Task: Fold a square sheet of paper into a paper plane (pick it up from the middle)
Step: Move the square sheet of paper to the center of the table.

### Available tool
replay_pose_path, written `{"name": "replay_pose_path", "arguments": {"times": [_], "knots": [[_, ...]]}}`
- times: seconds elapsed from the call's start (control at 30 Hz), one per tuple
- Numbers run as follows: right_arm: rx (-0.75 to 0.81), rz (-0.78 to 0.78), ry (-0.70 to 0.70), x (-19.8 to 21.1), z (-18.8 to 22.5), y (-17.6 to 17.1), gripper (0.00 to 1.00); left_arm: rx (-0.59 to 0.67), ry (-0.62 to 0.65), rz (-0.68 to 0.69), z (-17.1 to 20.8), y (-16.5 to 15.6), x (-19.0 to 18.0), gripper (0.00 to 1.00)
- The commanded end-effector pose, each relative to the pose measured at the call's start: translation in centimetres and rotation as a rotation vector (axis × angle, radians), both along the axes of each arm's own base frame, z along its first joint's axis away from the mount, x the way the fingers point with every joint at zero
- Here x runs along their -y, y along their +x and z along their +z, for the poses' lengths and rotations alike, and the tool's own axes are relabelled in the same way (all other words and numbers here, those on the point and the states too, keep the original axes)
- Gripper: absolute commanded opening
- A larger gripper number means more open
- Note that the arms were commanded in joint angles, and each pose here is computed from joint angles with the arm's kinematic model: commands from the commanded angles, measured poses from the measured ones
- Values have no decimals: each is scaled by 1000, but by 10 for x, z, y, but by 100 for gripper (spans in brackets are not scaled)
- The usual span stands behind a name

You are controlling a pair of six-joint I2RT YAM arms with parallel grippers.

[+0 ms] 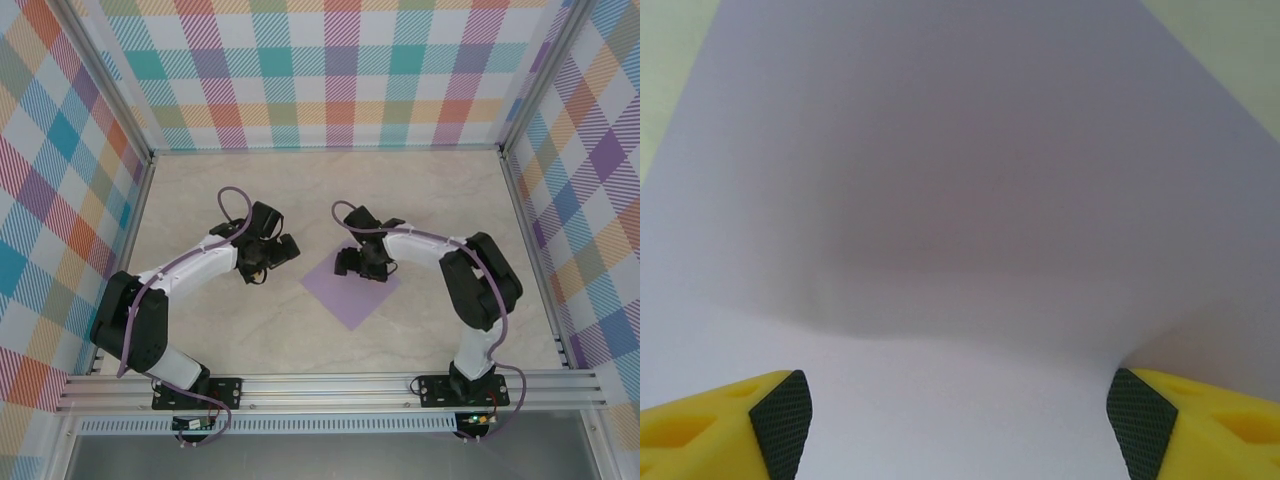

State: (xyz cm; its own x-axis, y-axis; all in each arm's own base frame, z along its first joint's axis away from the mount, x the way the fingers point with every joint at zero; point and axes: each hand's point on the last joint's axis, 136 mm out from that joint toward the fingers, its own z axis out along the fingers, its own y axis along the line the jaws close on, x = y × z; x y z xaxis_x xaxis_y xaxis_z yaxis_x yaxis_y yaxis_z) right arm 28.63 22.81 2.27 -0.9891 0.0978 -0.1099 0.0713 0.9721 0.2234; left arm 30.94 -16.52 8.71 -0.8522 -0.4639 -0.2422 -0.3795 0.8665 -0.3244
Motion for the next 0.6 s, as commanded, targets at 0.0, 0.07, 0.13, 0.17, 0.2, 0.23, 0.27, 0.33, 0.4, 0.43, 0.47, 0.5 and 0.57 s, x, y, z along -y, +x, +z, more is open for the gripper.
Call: {"name": "replay_pose_path", "arguments": {"times": [0.0,0.07,0.13,0.17,0.2,0.23,0.27,0.33,0.4,0.43,0.47,0.5,0.57], "knots": [[-84,-11,-109,33,-2,-31,83,-12,-21,29,-6,1,-2,100],[-27,130,-69,20,22,-21,84,-7,-25,36,-5,1,-3,100],[23,283,-57,10,44,-11,90,-1,-27,44,-4,1,-4,100],[42,374,-47,5,50,-10,96,1,-27,48,-3,0,-6,100],[54,439,-48,3,54,-9,100,2,-27,55,-3,-1,-8,100],[58,477,-55,3,53,-9,100,2,-27,62,-3,-2,-10,100],[57,518,-58,3,52,-9,100,2,-26,69,-3,-3,-12,100],[40,568,-46,0,49,-13,100,2,-28,87,-4,-5,-17,100],[19,619,-12,-6,48,-19,100,-2,-34,103,-6,-8,-21,100],[20,637,-12,-8,48,-20,100,-3,-37,108,-6,-9,-23,100],[25,660,-19,-10,47,-20,100,-5,-40,113,-6,-9,-24,100],[30,680,-32,-10,44,-20,100,-6,-42,117,-7,-9,-25,100],[26,698,-76,-8,37,-17,100,-10,-45,121,-7,-9,-26,100]]}}
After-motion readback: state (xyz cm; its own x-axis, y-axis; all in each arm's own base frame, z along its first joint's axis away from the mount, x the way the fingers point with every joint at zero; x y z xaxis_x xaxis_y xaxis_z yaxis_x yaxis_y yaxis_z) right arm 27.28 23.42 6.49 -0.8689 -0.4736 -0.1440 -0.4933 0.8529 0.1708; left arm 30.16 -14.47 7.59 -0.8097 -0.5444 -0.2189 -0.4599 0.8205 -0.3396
